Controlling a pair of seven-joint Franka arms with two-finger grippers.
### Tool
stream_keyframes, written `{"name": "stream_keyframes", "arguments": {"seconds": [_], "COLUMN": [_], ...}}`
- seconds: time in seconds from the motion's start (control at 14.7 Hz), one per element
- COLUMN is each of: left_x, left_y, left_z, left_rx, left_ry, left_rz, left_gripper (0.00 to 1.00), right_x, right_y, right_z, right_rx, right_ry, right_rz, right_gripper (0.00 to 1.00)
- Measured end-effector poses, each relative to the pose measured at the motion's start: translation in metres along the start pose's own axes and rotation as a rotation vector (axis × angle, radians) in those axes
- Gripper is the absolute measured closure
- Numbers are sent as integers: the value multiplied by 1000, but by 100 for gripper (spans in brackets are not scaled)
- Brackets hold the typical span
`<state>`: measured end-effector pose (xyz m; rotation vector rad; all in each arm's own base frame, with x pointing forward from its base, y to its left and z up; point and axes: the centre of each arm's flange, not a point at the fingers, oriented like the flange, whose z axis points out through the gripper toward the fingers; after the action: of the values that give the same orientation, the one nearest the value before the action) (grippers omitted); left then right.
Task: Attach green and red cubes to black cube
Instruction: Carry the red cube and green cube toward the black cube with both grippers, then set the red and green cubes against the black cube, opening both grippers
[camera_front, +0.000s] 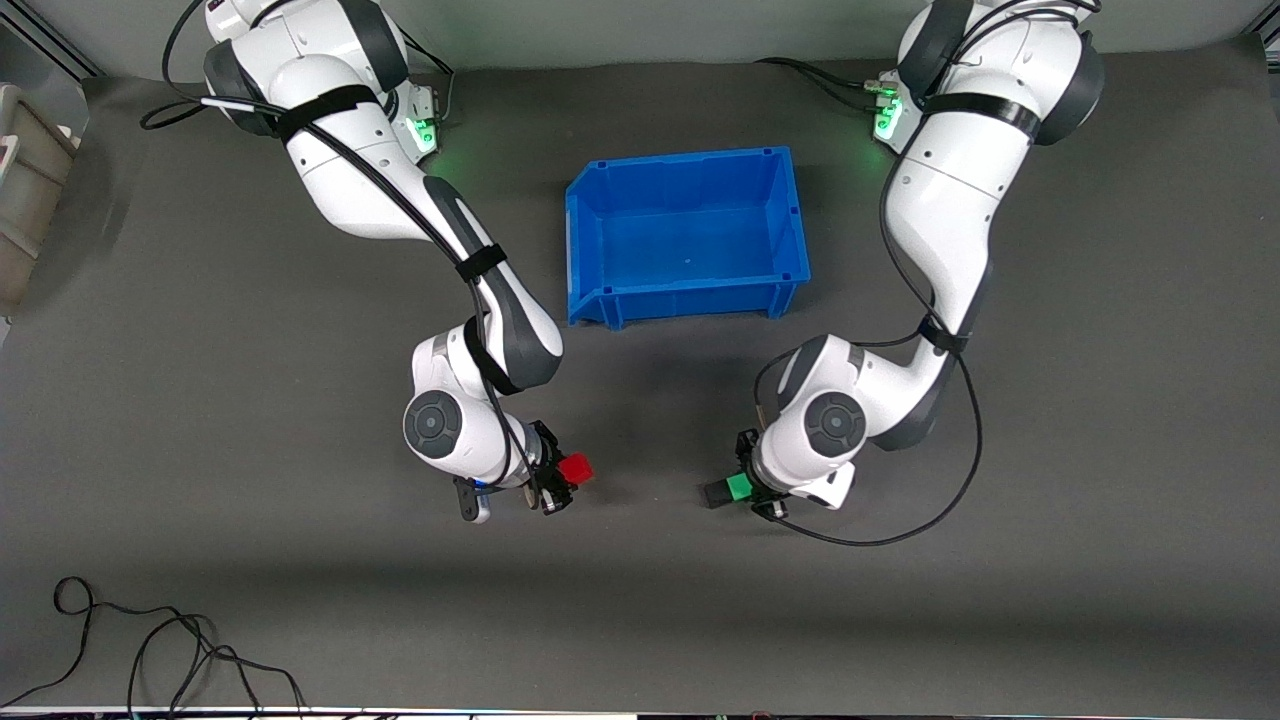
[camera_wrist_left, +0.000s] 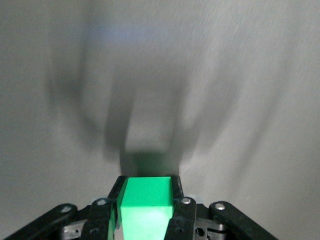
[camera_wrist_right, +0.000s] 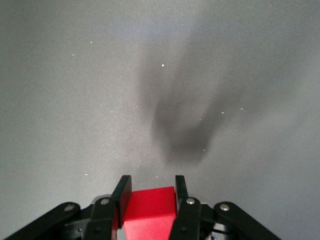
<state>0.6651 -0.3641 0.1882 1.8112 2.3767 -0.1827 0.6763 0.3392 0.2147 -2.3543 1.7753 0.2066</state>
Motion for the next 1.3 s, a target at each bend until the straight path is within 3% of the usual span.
{"name": "stream_keyframes", "arguments": {"seconds": [0.27,0.48,0.82,1.3], "left_x": [-36,-48,-51,-58], "left_y": [-34,-44,-45,-53], "left_z": [4,3,2,3], "left_rx": [6,-6,-20,-18], "left_ry": [-4,-19,-22,-25], "left_rz": [88,117,203,234], "left_gripper": [60,60,60,60], "right_x": [-10,-46,-71,-73], "right_y": [-1,7,19,14], "right_z": [-1,14,41,50], "right_rx": [4,-1,-7,26], "right_ry": [-6,-2,114,110], "right_rz": [63,82,71,186], "right_gripper": [60,60,60,60]}}
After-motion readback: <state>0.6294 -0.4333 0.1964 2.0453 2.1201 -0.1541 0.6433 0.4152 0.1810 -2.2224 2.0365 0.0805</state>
